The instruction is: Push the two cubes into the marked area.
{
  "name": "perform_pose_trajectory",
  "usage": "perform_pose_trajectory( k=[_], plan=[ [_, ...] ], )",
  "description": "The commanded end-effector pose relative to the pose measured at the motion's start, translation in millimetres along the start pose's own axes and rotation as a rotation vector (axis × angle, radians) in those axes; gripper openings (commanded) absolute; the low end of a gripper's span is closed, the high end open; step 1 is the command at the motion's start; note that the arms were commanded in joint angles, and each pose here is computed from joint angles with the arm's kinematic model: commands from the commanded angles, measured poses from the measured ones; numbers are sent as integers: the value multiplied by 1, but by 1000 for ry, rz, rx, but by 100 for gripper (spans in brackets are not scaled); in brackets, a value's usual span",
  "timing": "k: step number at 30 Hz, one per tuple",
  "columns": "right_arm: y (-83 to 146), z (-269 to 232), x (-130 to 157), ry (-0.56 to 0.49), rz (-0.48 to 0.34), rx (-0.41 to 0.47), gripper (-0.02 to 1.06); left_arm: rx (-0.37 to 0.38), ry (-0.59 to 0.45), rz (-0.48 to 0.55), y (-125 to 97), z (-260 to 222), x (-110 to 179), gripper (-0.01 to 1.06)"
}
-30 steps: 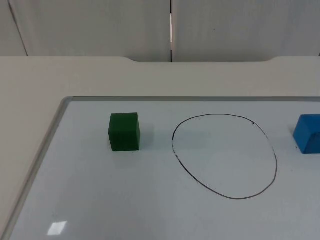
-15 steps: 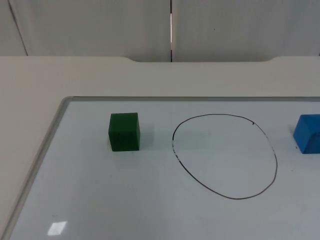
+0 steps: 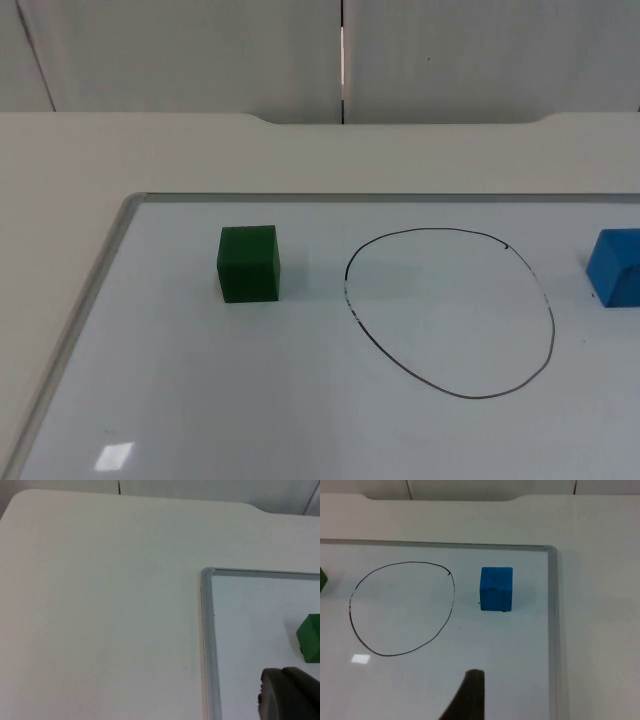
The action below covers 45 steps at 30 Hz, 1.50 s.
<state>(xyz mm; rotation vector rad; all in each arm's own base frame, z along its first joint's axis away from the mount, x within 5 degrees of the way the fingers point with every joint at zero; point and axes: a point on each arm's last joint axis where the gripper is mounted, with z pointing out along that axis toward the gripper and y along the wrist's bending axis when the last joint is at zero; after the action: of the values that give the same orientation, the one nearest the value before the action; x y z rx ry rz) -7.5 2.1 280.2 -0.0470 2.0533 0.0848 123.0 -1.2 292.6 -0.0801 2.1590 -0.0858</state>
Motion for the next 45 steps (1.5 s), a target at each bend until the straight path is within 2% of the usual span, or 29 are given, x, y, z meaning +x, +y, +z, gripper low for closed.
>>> perform_pose_trajectory(
  k=[1, 10, 21, 27, 31, 38, 45],
  plan=[
    [0, 0, 0, -6, -3, 7, 84, 9, 5, -22, -1, 9, -13, 0],
    [0, 0, 0, -6, -3, 7, 84, 22, 93, -17, -3, 38, -35, 0],
    [0, 0, 0, -6, -3, 7, 84, 241, 214, 3, -20, 74, -31, 0],
    [0, 0, 0, -6, -3, 7, 84, 274, 248, -14, -23, 81, -28, 0],
    [0, 0, 0, -6, -3, 7, 84, 287, 244, -35, -24, 81, -29, 0],
    [0, 0, 0, -6, -3, 7, 84, 325, 203, 18, -39, 83, -31, 0],
    [0, 0, 0, -6, -3, 7, 84, 347, 221, 36, -53, 97, -27, 0]
  ],
)
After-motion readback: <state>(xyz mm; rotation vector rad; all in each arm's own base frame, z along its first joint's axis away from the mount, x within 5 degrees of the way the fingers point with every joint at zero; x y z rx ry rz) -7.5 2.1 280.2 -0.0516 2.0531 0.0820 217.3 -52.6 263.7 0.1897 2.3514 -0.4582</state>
